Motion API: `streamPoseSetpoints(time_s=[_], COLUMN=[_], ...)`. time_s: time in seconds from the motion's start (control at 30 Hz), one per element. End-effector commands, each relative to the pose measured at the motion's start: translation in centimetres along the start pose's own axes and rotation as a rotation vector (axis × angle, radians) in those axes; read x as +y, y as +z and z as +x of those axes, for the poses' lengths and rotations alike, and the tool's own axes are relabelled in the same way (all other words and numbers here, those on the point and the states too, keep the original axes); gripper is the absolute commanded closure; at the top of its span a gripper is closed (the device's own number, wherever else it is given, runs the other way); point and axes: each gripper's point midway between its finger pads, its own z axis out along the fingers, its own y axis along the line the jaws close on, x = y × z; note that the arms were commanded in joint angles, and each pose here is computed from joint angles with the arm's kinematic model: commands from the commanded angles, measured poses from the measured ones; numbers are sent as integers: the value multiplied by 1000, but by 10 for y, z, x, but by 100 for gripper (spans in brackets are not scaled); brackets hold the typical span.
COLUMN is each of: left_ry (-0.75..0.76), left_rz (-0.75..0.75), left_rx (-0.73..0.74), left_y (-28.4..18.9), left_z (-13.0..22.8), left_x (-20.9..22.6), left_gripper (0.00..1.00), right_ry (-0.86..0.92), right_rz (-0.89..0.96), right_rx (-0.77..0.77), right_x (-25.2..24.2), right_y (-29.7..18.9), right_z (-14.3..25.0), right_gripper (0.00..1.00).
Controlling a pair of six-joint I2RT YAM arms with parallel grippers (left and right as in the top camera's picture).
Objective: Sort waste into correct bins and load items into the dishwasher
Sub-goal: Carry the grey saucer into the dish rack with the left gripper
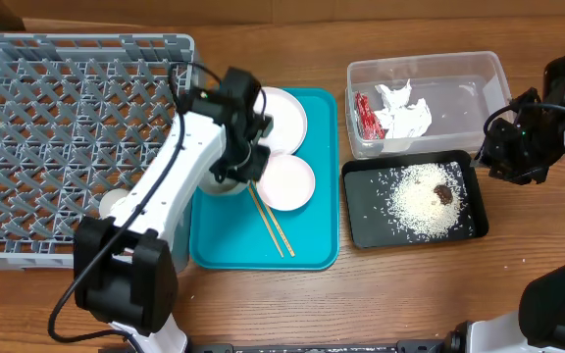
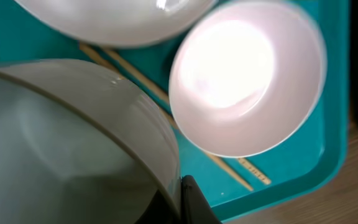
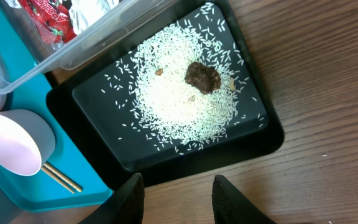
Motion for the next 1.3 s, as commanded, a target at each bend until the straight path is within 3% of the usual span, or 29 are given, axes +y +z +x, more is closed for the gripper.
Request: streamPoseSetpoints(time_s=[0.0,0.3,0.6,1.27], left_ry=[-27,-99,-32,-54], left_rz=[10,142,446,736], left_rx=[-133,-363,-555,-733], left_y=[-48,-127,-163,-124], left_z=[-26,-38,-33,-47], left_x=[6,42,81,163], left_gripper=[96,96,96,96], right_ry=[-9,-10,-10,-10], right_rz=[-13,-13,-13,-13], right_rx=[-27,-30,-30,-29], right_x=[4,4,4,4], right_y=[-8,-8,-8,-7], right_z=[0,-1,-1,0], right_gripper=[62,62,62,62])
